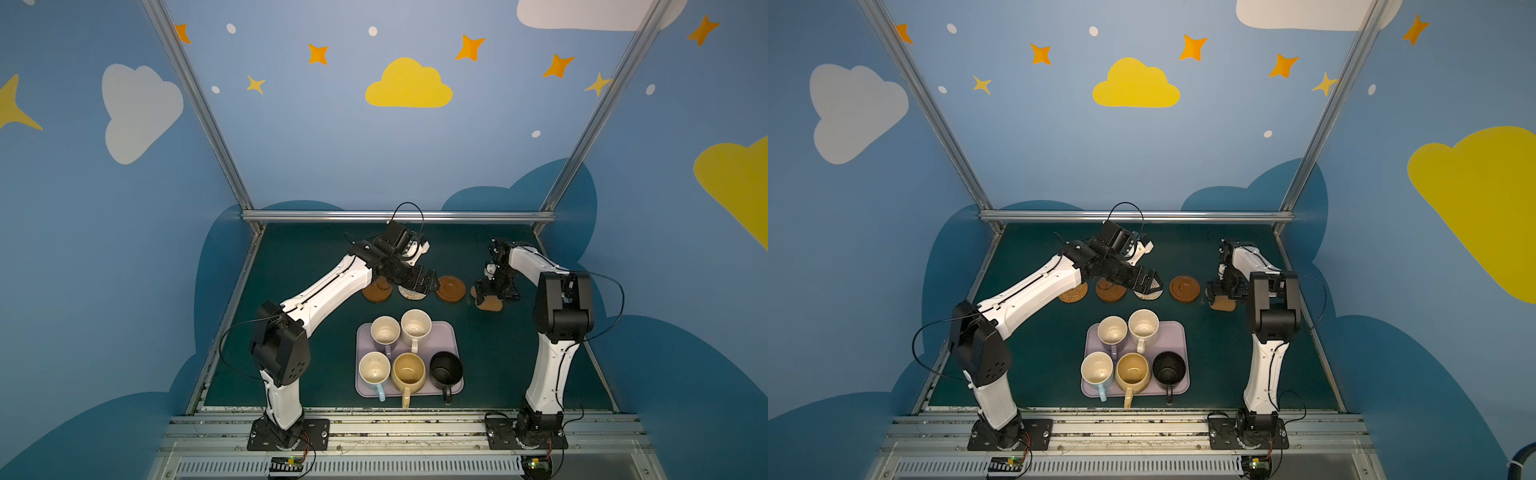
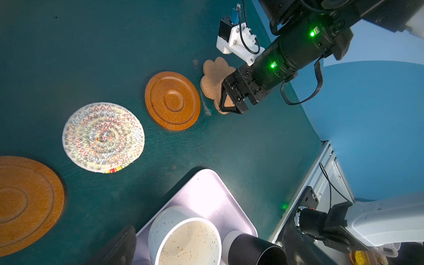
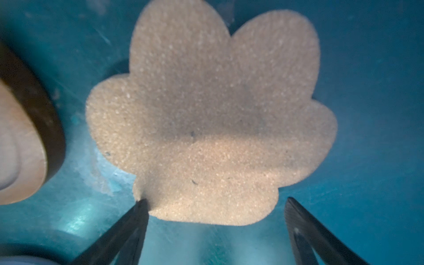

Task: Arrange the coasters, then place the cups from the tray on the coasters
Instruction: 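Push the cork paw coaster with the right gripper farther from the robot, then move both grippers over the mugs on the lilac tray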

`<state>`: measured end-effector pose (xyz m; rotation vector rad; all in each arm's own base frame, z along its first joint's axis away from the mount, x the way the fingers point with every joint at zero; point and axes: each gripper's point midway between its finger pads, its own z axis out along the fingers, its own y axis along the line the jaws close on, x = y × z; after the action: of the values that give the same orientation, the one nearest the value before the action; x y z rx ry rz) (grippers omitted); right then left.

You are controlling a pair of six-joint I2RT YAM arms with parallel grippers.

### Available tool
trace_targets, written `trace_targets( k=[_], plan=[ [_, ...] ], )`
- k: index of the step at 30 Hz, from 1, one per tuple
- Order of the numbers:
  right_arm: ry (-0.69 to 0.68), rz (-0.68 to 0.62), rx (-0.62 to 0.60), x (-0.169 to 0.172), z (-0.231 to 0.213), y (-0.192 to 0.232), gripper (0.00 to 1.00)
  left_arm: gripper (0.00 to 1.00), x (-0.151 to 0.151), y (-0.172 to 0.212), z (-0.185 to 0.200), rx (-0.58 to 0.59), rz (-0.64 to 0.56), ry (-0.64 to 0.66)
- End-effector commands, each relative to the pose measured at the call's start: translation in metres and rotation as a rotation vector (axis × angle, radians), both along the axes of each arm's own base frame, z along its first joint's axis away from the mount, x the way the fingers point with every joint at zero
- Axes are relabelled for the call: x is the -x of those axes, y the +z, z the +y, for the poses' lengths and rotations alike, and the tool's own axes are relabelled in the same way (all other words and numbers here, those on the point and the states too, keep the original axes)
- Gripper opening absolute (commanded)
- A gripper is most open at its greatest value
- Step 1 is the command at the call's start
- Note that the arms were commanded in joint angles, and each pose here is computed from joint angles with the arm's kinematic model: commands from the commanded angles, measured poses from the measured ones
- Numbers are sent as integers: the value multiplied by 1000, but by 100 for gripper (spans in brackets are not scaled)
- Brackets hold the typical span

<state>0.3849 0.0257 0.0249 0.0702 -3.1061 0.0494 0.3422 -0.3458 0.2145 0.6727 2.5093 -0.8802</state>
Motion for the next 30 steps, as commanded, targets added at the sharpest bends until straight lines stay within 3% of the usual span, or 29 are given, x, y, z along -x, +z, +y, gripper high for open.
trace_targets(
  k=[1,18,25,30],
  plan=[
    [13,-51,23,-4,-5,9,92,100,0,7,-1,16,-7,-22],
    [19,-149,59,-8,1,31,92,100,-3,10,2,14,7,13],
    [-28,-258,18,-2,20,67,92,100,1,26,30,33,49,106],
    [36,-258,39,21,39,100,92,99,9,14,72,-75,144,251]
  ],
)
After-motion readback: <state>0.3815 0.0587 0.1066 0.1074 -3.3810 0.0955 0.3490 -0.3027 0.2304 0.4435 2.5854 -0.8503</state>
